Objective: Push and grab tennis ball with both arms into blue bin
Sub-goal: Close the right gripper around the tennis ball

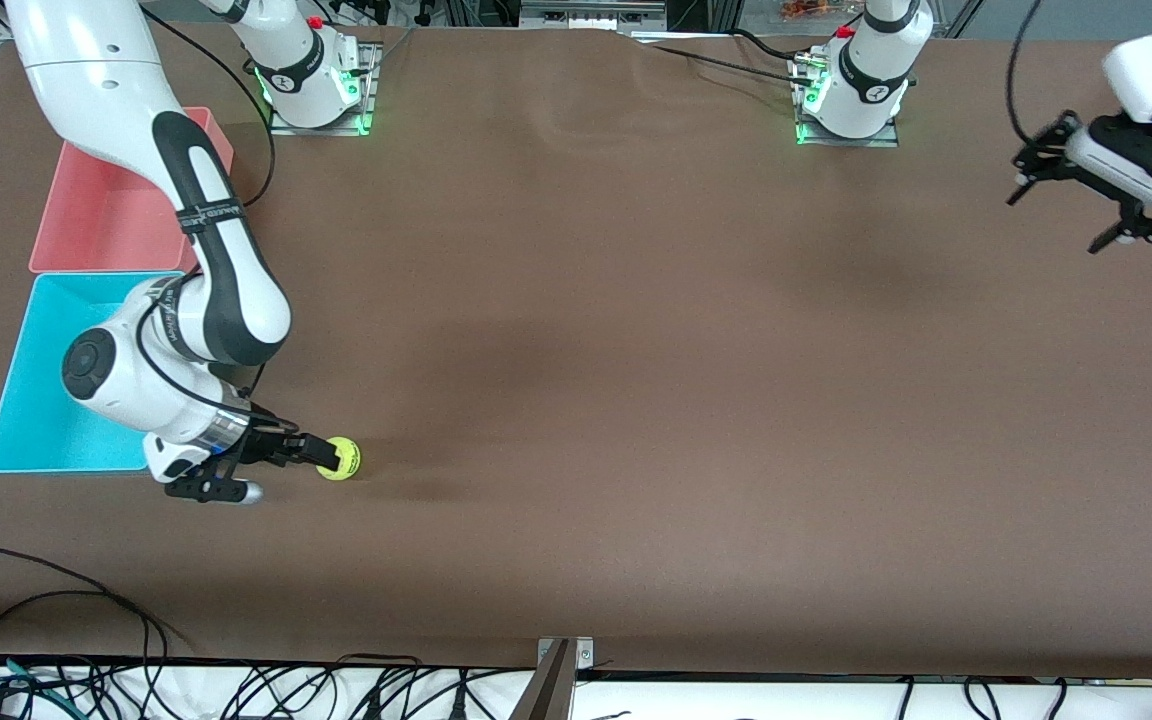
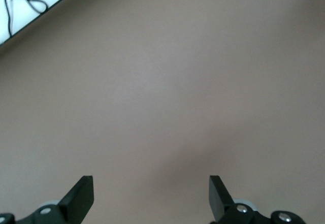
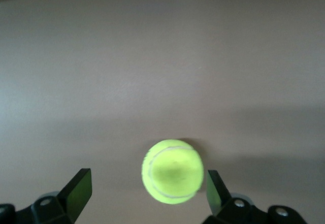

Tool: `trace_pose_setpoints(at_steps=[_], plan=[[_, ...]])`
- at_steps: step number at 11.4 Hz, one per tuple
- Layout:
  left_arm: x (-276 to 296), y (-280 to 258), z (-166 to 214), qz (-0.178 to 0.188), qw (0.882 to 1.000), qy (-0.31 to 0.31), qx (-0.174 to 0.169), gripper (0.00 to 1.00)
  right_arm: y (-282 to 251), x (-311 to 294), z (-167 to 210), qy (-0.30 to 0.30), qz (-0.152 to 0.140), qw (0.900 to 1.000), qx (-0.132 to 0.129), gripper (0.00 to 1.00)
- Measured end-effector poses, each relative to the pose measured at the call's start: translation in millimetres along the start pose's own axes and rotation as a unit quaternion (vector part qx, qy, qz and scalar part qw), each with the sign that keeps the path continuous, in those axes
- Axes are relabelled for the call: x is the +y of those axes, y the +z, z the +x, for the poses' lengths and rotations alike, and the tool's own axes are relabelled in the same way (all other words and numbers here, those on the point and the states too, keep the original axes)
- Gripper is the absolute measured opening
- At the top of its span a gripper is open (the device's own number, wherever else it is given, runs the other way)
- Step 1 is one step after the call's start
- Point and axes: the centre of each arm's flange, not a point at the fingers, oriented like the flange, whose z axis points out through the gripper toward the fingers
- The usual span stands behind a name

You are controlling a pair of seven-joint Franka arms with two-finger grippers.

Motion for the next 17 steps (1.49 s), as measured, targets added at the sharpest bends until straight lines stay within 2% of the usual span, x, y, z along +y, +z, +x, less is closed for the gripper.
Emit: trace_pose_setpoints(at_steps=[1,3,6,11,17], plan=[[23.6,-11.0,12.0,0.003,0.999,-0.052,-0.008,1.0,8.0,-6.3,-2.5,-0.027,-0.004,1.0,-0.005,1.0],[37.6,-26.3,14.8,0.002,0.988,-0.153,-0.02,1.0,25.1,-9.9,-5.8,-0.077,-0.012,0.997,-0.011,1.0],[29.6,-35.1,2.8,-0.005,0.976,-0.215,-0.042,1.0,38.8,-4.7,-2.3,-0.133,-0.036,0.99,-0.007,1.0],[13.6,-29.0,-4.1,-0.013,0.965,-0.252,-0.074,1.0,43.8,-7.6,-3.4,-0.146,-0.044,0.988,-0.01,1.0],[11.6,-20.4,0.8,-0.014,0.956,-0.279,-0.088,1.0,65.7,-21.0,-14.5,-0.179,-0.057,0.982,-0.028,1.0]])
